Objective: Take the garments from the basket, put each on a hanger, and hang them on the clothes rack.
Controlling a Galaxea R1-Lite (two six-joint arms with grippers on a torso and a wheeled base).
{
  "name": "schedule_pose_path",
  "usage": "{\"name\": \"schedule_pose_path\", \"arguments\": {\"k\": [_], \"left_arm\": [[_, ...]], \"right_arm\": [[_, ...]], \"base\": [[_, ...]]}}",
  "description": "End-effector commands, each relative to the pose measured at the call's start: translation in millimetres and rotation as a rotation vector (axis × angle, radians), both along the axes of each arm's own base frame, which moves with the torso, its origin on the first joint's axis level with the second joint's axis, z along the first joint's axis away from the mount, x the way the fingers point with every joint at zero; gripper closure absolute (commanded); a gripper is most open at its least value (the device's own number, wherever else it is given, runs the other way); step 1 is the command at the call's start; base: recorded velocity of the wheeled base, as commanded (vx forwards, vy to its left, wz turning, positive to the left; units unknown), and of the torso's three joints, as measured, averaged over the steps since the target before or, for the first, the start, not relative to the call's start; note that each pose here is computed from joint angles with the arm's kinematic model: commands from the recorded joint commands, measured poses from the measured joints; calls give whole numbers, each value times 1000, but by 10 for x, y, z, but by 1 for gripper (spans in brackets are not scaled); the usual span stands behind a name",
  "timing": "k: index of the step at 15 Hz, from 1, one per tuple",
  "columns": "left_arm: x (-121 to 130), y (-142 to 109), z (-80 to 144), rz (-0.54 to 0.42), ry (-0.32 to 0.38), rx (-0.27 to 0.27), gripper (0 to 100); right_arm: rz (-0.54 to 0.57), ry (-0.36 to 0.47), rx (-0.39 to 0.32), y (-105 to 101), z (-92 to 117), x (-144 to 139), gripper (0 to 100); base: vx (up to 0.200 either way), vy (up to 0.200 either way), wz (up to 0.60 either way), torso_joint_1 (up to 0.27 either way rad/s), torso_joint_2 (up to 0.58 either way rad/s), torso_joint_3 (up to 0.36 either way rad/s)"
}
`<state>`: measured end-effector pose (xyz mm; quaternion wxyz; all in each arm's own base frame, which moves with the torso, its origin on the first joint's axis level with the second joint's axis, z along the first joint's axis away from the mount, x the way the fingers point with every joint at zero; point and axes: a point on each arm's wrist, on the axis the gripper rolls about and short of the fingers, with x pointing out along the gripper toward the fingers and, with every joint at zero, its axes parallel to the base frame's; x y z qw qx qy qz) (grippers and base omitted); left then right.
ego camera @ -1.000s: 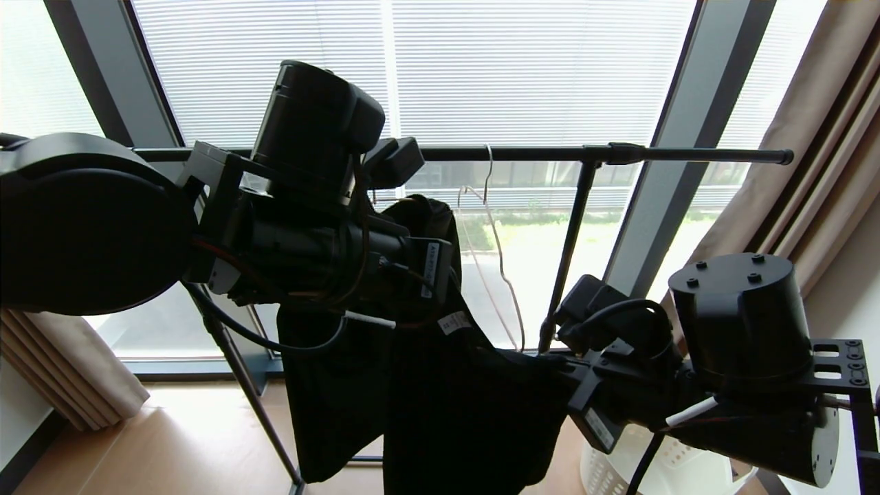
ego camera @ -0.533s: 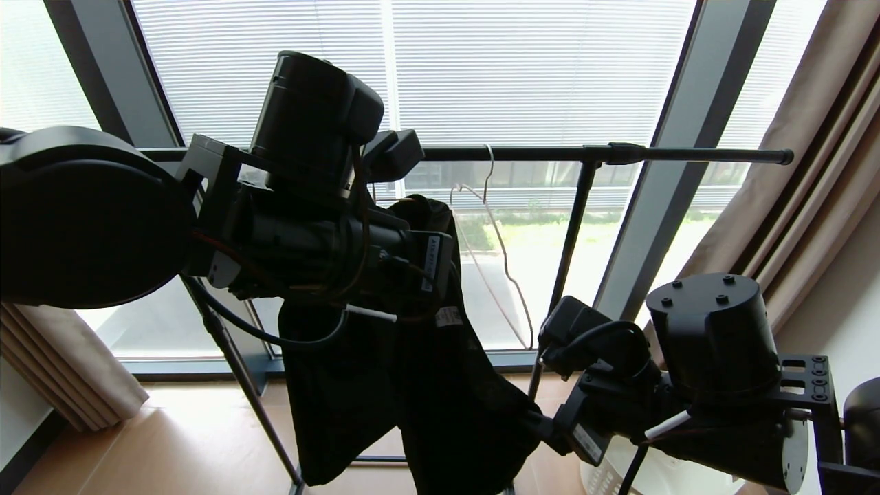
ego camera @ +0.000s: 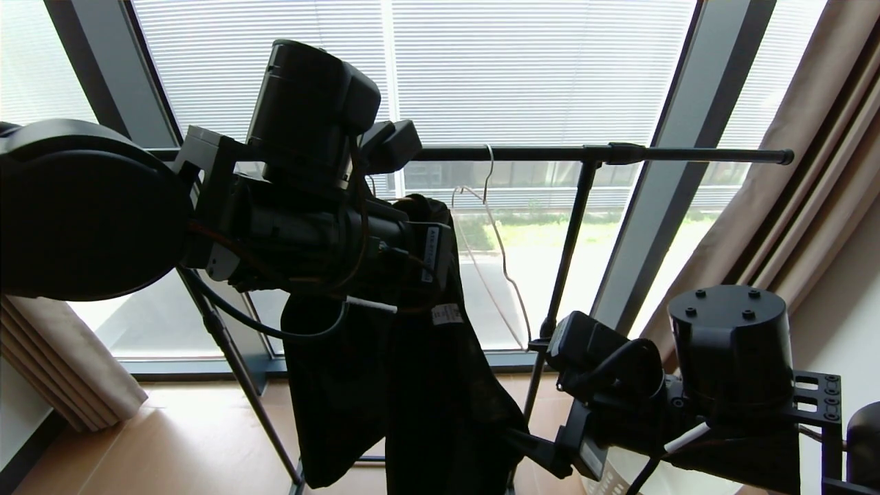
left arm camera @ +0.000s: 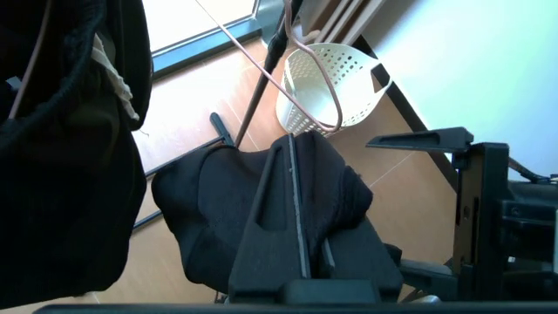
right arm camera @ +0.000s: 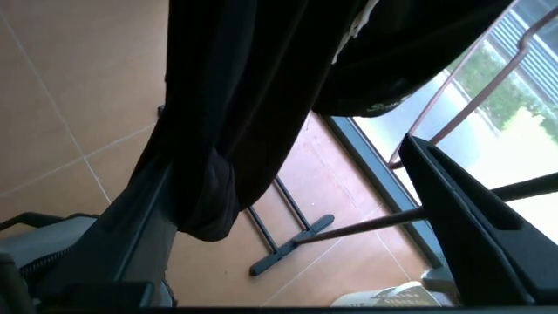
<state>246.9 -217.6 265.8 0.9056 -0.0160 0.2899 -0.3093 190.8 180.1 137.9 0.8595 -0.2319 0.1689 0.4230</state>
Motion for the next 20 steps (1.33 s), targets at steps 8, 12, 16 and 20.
{"name": "schedule_pose_path", "arguments": {"k": [8, 12, 16, 20], "left_arm": [[32, 30, 12, 13, -3, -4, 100], [29, 29, 6, 21, -4, 3, 100], [23, 22, 2, 19, -3, 4, 100], [23, 22, 2, 17, -5, 6, 100]], "right_arm": [[81, -37, 79, -74, -33, 66, 0], [50, -40, 170, -9, -6, 119, 0], [-107, 17, 255, 255, -3, 260, 0], [-212, 39, 306, 236, -18, 545, 0]], "base": [[0, 0, 0, 0, 0, 0], [0, 0, 0, 0, 0, 0], [0, 0, 0, 0, 0, 0], [0, 0, 0, 0, 0, 0]]}}
